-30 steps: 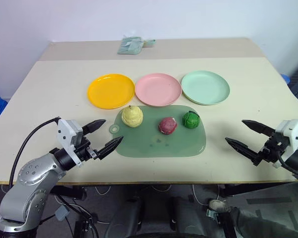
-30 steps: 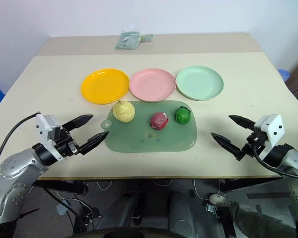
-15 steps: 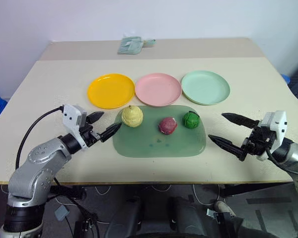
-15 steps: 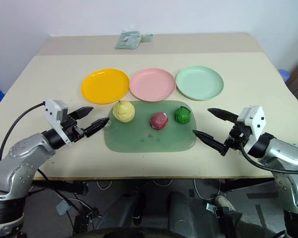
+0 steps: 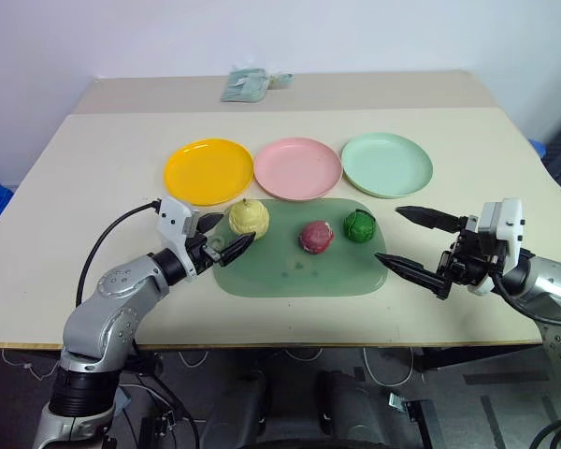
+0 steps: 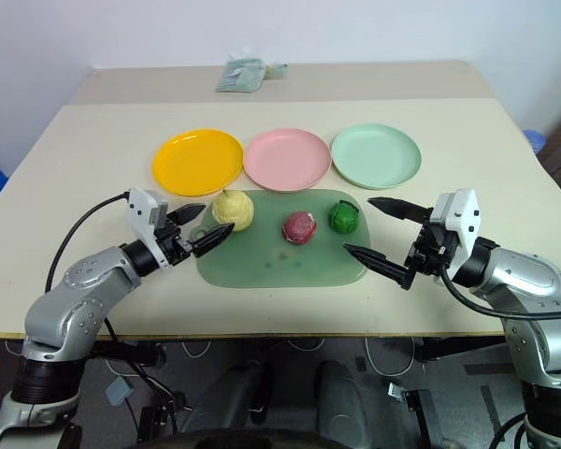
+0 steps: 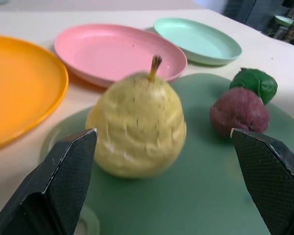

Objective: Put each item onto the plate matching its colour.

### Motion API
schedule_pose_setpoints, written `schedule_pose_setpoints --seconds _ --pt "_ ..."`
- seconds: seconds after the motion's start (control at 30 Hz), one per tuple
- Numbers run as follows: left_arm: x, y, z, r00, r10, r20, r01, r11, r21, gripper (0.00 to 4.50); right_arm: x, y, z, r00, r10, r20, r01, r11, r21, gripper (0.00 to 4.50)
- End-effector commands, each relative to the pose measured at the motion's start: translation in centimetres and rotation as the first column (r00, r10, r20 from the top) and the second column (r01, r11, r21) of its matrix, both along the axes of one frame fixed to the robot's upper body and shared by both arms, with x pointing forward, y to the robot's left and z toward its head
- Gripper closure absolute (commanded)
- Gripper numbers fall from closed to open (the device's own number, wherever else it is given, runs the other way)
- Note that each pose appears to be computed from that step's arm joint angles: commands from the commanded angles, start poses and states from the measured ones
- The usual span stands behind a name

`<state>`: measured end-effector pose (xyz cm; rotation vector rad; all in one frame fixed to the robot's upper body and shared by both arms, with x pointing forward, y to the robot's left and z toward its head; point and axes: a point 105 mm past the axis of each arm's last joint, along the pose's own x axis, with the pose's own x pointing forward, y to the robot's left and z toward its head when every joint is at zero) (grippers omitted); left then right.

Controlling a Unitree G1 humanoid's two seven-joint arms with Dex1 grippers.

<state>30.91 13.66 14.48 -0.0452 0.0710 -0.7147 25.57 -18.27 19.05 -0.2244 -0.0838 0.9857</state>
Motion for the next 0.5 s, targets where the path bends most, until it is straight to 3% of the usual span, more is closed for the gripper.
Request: schedule_pose_setpoints --seconds 0.03,0.23,0.5 --pt "0.5 0.0 1.7 0.998 0.008 0.059 -0.009 1.0 0.017 0.0 -0.2 0.0 0.9 0.999 0.006 0.049 -0.005 1.0 -0.008 0.04" --pt "1.9 -0.7 2.6 0.998 0.007 0.067 -0.008 1.0 0.016 0.0 -0.1 0.2 0.9 0.998 0.009 0.059 -0.008 1.0 -0.004 0.04" --pt "3.8 -3.1 1.0 1.0 0.0 0.017 -0.001 0.996 0.085 0.0 -0.1 0.2 0.9 0.998 0.007 0.064 -0.007 1.0 0.003 0.04"
